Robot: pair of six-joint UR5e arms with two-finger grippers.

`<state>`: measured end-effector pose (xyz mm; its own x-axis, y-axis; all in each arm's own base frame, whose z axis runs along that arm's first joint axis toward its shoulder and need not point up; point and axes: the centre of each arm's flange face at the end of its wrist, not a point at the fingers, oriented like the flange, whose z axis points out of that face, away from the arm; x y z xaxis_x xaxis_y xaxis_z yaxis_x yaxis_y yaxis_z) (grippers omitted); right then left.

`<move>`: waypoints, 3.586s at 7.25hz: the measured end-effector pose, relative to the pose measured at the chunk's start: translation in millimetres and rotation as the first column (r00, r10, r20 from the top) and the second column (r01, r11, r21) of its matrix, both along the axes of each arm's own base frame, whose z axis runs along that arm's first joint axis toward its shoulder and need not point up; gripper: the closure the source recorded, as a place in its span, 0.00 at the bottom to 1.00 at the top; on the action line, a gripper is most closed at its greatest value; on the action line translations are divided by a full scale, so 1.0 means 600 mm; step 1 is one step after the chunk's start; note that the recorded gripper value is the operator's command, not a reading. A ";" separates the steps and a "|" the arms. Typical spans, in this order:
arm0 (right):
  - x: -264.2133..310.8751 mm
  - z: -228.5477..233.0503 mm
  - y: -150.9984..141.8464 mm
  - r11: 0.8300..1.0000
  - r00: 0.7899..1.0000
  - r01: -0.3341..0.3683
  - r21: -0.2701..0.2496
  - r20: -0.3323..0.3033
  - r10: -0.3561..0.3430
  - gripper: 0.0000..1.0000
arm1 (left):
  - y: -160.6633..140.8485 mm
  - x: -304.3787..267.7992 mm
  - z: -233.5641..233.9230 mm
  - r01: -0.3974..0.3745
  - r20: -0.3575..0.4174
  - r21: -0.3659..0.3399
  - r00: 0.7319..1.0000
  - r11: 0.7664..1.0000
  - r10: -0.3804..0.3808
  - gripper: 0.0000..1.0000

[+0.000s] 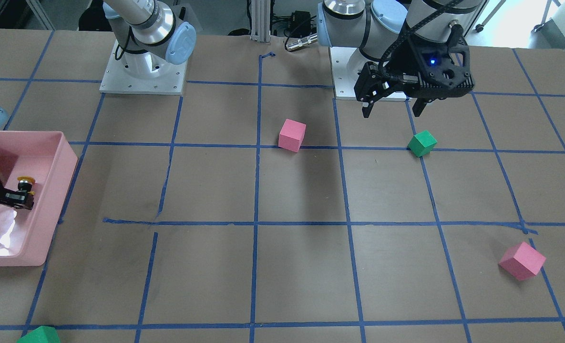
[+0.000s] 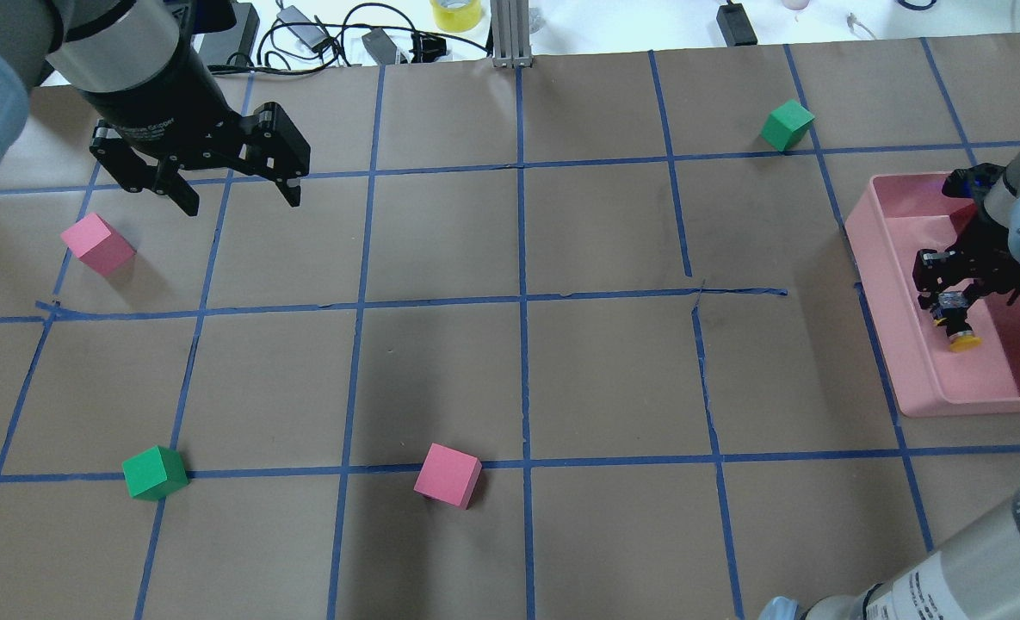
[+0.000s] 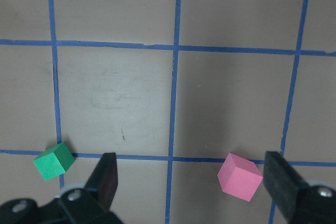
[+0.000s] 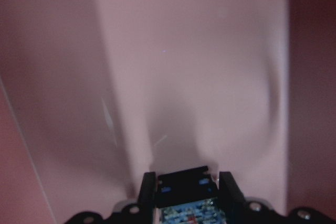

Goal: Align button upright
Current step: 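Close the right gripper on the yellow button's body, then lift the button out of the bin toward the table center, then lower the button onto the table and open the right gripper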

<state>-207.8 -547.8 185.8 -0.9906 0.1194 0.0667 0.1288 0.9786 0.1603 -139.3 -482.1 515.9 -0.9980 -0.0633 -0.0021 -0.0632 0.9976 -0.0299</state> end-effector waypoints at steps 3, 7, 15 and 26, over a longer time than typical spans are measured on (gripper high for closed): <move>-0.001 0.094 -0.010 0.998 0.999 0.010 -0.064 -0.029 -0.012 1.00 | 0.000 0.000 -0.001 -0.001 -0.007 0.000 1.000 1.000 0.001 0.00; 0.091 0.297 -0.066 0.995 0.999 -0.033 -0.097 -0.026 0.030 1.00 | 0.000 -0.001 -0.002 0.000 -0.010 0.002 1.000 1.000 0.000 0.00; 0.801 0.101 -0.131 0.985 0.983 0.087 -0.151 0.174 -0.060 1.00 | 0.000 -0.002 -0.003 0.001 -0.012 0.002 1.000 1.000 -0.001 0.00; 0.959 0.008 -0.139 0.985 0.978 0.094 -0.145 0.197 -0.065 0.00 | -0.007 -0.003 -0.015 0.000 -0.012 0.013 1.000 1.000 0.000 0.00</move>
<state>367.6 -631.3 190.8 -0.9702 0.1923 -0.1475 0.1886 0.9813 0.0392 -141.1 -486.2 506.9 -0.9979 -0.0634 0.0091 -0.0635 0.9978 -0.0163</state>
